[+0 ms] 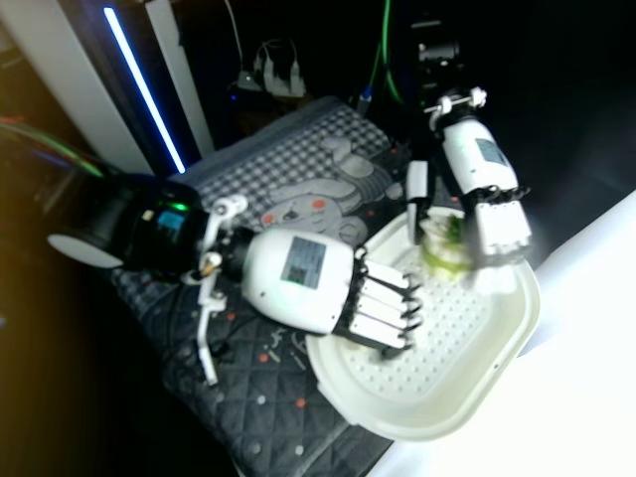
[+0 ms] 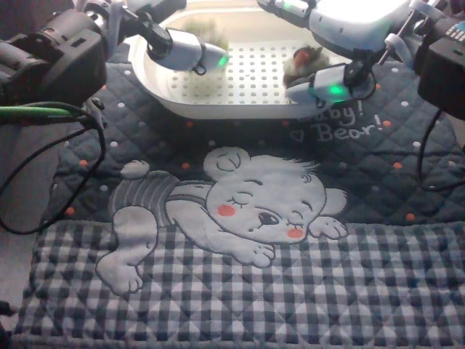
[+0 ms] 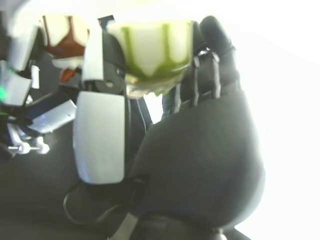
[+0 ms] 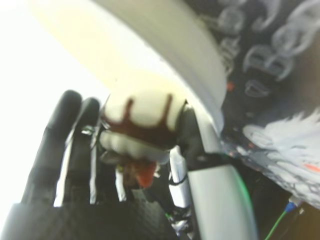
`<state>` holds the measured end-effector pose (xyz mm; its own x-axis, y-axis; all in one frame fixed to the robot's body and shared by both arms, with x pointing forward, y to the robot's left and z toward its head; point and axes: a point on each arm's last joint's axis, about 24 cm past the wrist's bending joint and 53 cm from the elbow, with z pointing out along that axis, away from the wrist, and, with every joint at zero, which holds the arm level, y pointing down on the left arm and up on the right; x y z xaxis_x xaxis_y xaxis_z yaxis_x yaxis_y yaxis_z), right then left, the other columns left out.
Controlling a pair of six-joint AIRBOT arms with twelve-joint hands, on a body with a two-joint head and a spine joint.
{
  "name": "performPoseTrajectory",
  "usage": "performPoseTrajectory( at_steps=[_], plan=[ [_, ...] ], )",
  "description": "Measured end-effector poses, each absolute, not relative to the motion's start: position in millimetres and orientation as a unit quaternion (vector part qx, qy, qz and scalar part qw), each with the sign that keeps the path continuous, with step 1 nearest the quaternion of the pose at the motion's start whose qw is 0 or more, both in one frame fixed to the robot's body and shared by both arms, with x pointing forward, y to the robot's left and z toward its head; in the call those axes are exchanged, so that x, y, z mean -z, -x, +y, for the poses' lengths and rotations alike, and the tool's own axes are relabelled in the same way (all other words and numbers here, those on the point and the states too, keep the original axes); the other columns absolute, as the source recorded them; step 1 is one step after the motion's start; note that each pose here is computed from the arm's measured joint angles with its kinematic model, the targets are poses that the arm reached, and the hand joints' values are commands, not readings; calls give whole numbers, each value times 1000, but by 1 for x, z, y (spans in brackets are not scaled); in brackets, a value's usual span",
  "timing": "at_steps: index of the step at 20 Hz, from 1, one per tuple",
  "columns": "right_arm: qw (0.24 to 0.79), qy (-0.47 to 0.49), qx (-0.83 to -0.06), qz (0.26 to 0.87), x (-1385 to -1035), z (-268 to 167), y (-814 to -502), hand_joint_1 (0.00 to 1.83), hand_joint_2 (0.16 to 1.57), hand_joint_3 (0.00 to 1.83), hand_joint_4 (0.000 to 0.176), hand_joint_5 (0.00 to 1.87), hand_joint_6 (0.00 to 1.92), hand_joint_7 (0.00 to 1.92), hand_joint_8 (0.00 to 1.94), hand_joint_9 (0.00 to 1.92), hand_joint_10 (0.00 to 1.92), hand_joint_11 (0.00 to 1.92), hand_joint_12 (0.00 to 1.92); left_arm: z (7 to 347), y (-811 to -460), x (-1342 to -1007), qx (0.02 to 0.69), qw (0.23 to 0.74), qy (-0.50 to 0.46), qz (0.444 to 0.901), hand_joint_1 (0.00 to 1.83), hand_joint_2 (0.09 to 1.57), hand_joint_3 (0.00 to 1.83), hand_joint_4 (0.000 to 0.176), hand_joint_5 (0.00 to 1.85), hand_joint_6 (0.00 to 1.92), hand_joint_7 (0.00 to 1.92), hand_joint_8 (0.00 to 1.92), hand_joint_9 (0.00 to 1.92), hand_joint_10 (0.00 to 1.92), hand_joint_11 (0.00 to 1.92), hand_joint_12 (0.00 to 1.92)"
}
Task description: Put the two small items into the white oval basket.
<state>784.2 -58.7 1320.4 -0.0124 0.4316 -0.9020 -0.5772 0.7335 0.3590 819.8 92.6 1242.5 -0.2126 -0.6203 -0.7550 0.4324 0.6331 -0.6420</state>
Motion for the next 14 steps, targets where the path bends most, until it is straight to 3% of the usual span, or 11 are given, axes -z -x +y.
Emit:
performPoseTrajectory(
  at_steps=[2, 3, 5, 6, 7, 8, 9, 10, 11, 12, 14],
  plan=[
    [699, 61, -362, 614, -1320, -56, -783, 484, 987, 0, 93, 0, 0, 0, 0, 0, 0, 0, 994, 96, -820, -1243, 420, 625, 72, 654, 588, 936, 0, 160, 0, 0, 0, 0, 0, 0, 0, 2],
    [699, 63, -365, 612, -1321, -54, -780, 497, 978, 0, 111, 0, 0, 0, 0, 0, 0, 0, 915, 97, -818, -1243, 420, 624, 71, 655, 569, 921, 0, 161, 0, 0, 0, 0, 0, 0, 0, 0],
    [697, 68, -365, 614, -1320, -56, -774, 382, 1006, 3, 101, 0, 0, 0, 0, 0, 0, 0, 818, 99, -813, -1246, 423, 624, 68, 653, 585, 910, 0, 154, 0, 0, 0, 0, 0, 0, 0, 0],
    [695, 74, -363, 616, -1320, -59, -768, 310, 1037, 3, 105, 0, 0, 0, 0, 0, 0, 0, 659, 101, -809, -1248, 424, 624, 65, 653, 629, 938, 0, 168, 0, 0, 0, 0, 0, 0, 0, 0],
    [698, 87, -357, 615, -1322, -68, -756, 216, 1063, 3, 105, 0, 0, 0, 0, 0, 0, 0, 787, 106, -799, -1254, 427, 629, 57, 647, 627, 957, 2, 166, 0, 0, 0, 0, 0, 0, 0, 0],
    [703, 91, -355, 610, -1326, -77, -746, 146, 1081, 8, 92, 0, 0, 0, 0, 0, 0, 0, 811, 113, -791, -1258, 427, 634, 49, 643, 645, 959, 3, 173, 0, 0, 0, 0, 0, 0, 0, 0],
    [716, 96, -350, 596, -1338, -97, -729, 259, 1168, 5, 29, 0, 0, 0, 0, 0, 0, 0, 920, 129, -777, -1271, 433, 645, 47, 629, 731, 1034, 32, 176, 0, 0, 0, 0, 0, 0, 0, 0],
    [725, 100, -346, 587, -1344, -107, -719, 259, 1168, 5, 29, 0, 0, 0, 0, 0, 0, 0, 920, 140, -769, -1281, 435, 654, 47, 617, 731, 1034, 32, 176, 0, 0, 0, 0, 0, 0, 0, 0],
    [742, 112, -338, 568, -1356, -120, -702, 402, 1204, 14, 35, 0, 0, 0, 0, 0, 0, 0, 956, 157, -758, -1295, 441, 673, 45, 593, 741, 1103, 21, 176, 0, 0, 0, 0, 0, 0, 0, 0],
    [752, 119, -334, 555, -1364, -129, -692, 541, 1234, 2, 36, 0, 0, 0, 0, 0, 0, 0, 733, 166, -753, -1302, 444, 684, 46, 577, 842, 1185, 15, 150, 0, 0, 0, 0, 0, 0, 0, 0],
    [750, 117, -366, 538, -1375, -137, -671, 684, 1229, 0, 94, 0, 0, 0, 0, 0, 0, 0, 495, 175, -734, -1306, 459, 687, 42, 562, 804, 1201, 8, 175, 0, 0, 0, 0, 0, 0, 0, 0]
  ],
)
